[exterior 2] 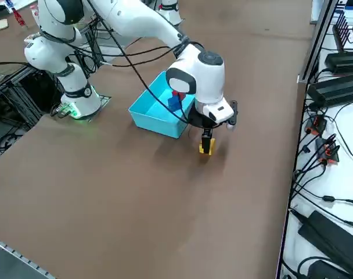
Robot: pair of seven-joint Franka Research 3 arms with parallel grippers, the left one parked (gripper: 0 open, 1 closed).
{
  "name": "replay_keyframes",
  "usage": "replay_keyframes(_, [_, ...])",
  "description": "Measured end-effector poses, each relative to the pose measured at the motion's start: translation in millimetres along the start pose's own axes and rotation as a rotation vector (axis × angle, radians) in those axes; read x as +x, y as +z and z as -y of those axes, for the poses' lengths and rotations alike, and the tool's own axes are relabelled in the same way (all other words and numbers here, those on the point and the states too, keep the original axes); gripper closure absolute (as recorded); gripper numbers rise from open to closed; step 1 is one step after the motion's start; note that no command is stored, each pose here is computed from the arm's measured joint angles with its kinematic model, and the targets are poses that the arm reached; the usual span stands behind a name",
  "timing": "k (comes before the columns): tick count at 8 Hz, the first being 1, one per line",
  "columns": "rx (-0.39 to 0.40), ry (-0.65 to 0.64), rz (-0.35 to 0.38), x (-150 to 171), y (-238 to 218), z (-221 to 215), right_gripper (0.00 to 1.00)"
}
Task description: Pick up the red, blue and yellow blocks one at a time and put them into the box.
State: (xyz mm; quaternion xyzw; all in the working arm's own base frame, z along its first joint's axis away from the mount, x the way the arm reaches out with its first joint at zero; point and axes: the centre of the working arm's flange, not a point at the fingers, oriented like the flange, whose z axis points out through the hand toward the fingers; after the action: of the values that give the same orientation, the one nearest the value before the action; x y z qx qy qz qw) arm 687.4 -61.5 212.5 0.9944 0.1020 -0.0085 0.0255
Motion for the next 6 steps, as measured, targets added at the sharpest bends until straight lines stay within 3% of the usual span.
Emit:
replay_keyframes(1, [0.001, 0.001, 0.003, 0, 3, 0, 0.06])
replay_keyframes(3, [-0.001, 0.003, -0.006, 1, -1, -2, 0.29])
replay_keyframes(6, [0.014, -0.008, 0.019, 3, -66, 4, 0.29])
